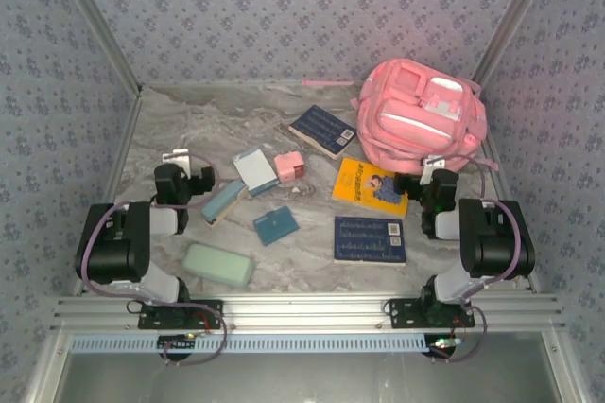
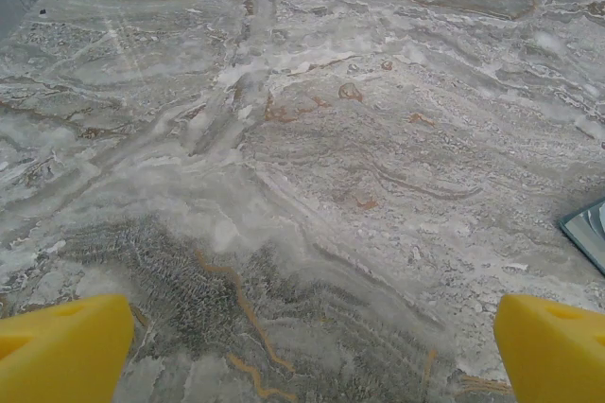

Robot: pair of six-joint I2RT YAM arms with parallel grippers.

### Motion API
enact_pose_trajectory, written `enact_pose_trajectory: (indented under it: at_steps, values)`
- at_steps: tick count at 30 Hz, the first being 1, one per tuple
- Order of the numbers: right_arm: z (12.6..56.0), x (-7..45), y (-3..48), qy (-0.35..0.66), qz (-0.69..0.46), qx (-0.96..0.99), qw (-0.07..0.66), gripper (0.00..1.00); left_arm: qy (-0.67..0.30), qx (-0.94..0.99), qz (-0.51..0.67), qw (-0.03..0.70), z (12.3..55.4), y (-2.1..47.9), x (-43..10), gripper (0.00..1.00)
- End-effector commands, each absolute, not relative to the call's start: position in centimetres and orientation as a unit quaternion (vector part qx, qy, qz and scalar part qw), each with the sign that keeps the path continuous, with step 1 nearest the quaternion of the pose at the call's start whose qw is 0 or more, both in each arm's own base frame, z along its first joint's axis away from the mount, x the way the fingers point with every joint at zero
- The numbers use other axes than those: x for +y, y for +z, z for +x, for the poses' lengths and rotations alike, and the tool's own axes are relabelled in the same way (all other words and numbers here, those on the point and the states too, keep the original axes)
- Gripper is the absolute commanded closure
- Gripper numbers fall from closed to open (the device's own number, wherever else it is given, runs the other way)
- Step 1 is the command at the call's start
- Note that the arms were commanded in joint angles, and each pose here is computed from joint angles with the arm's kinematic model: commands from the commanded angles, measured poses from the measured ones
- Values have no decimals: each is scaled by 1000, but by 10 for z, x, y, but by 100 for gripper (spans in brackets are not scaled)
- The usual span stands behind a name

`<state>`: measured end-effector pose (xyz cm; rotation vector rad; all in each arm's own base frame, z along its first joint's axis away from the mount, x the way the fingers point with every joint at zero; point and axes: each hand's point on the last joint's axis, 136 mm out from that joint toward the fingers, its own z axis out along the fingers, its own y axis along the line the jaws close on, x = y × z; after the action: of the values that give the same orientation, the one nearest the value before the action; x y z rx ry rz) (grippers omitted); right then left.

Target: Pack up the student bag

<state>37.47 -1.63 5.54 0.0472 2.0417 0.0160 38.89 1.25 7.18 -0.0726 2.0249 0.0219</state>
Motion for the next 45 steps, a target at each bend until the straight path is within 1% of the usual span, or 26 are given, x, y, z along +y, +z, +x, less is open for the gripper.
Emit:
enact_pose_trajectory:
  at_steps: [1, 28, 31, 33, 36, 38, 39, 41, 43, 45]
  values:
    - [393, -15, 86, 13, 10, 825, 564, 0, 14, 831, -25, 555, 398, 89, 13, 2]
    - [393, -15, 86, 17, 10, 826, 564, 0, 12, 831, -26, 556, 398, 89, 13, 2]
    - [392, -12, 87, 22, 6, 823, 568, 0, 11, 830, -20, 558, 397, 105, 11, 2]
    - [385, 3, 94, 43, -29, 809, 586, 0, 12, 836, -11, 549, 392, 116, 6, 2]
    - [366, -1, 116, -33, -14, 783, 621, 0, 9, 844, -11, 537, 383, 137, -7, 2]
    - [355, 15, 138, -67, -46, 766, 637, 0, -2, 844, 9, 536, 376, 157, -29, 2]
    - [351, 24, 147, -73, -54, 764, 639, 0, -8, 839, 29, 543, 372, 167, -41, 2]
    - [340, 37, 170, -47, -54, 746, 662, 0, -23, 815, 65, 575, 360, 195, -64, 2]
    - [330, 40, 194, -23, -32, 730, 682, 0, -45, 790, 83, 606, 347, 224, -82, 2]
    - [322, 43, 208, -1, -12, 738, 675, 0, -79, 768, 108, 626, 332, 246, -101, 2]
